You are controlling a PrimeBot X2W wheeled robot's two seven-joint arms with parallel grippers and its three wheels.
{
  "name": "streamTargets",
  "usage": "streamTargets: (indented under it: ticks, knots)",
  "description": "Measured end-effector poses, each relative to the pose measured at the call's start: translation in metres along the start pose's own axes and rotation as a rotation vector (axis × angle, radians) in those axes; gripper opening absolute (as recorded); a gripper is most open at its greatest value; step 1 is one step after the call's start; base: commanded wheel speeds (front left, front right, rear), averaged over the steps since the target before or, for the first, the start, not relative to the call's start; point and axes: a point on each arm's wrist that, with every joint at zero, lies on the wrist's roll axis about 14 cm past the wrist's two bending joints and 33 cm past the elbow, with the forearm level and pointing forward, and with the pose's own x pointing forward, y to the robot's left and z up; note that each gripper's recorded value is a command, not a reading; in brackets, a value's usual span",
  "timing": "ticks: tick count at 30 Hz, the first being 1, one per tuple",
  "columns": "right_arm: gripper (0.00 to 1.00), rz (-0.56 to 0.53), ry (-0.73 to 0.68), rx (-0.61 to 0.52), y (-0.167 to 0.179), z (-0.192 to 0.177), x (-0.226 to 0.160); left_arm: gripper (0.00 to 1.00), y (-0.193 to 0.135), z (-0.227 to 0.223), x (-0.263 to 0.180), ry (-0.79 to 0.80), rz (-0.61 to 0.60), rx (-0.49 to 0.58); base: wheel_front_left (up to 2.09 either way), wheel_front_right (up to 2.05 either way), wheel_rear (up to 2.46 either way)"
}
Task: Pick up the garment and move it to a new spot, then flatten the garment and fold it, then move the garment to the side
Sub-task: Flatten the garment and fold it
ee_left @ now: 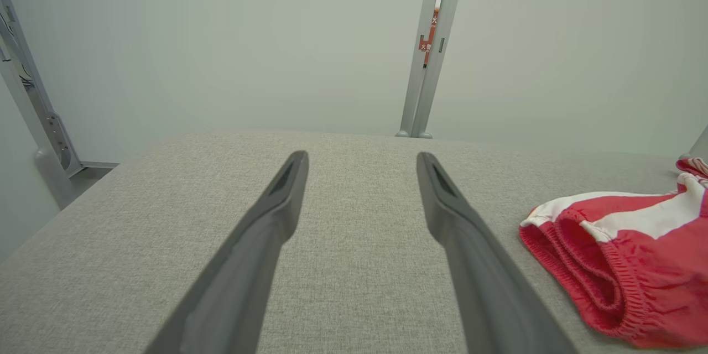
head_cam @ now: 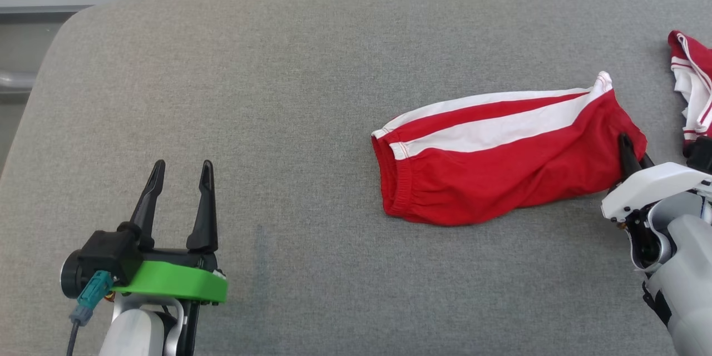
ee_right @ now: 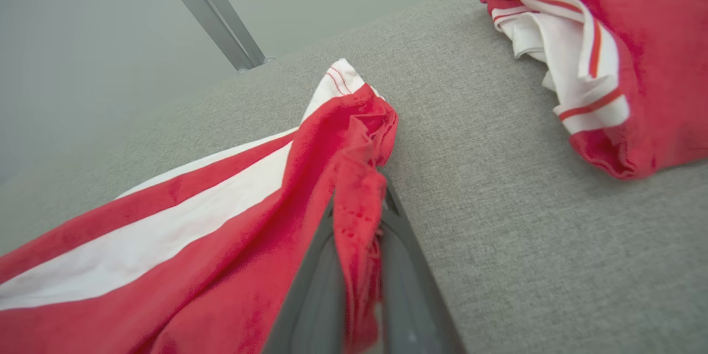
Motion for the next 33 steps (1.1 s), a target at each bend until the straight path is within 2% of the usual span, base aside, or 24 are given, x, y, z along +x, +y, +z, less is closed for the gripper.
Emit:
streamTargets:
  ticks: [5,10,18,24,30,33]
  knots:
    - [0.00,0.062,-0.077,0.020,0.027,0.023,0.001,1.00,-0.002,0.007,-0.002,-0.019,-0.007,0.002,0.00,0.00,0.00]
    - [0.00,0.188,-0.142,0.027,0.079,0.041,0.001,1.00,-0.004,0.011,-0.006,-0.028,-0.009,0.004,0.00,0.00,0.00]
    - [0.00,0.396,-0.168,0.006,0.160,0.043,-0.009,1.00,-0.001,0.012,-0.012,-0.030,0.006,0.000,0.00,0.00,0.00]
    - [0.00,0.527,-0.115,-0.046,0.206,0.018,-0.023,1.00,0.004,0.014,-0.016,-0.035,0.027,-0.005,0.00,0.00,0.00]
    - [0.00,0.569,0.014,-0.047,0.218,-0.033,-0.042,1.00,0.010,0.012,-0.023,-0.029,0.053,-0.007,0.00,0.00,0.00]
    - [0.00,0.564,0.067,0.007,0.220,-0.052,-0.050,1.00,0.012,0.012,-0.024,-0.028,0.061,-0.007,0.00,0.00,0.00]
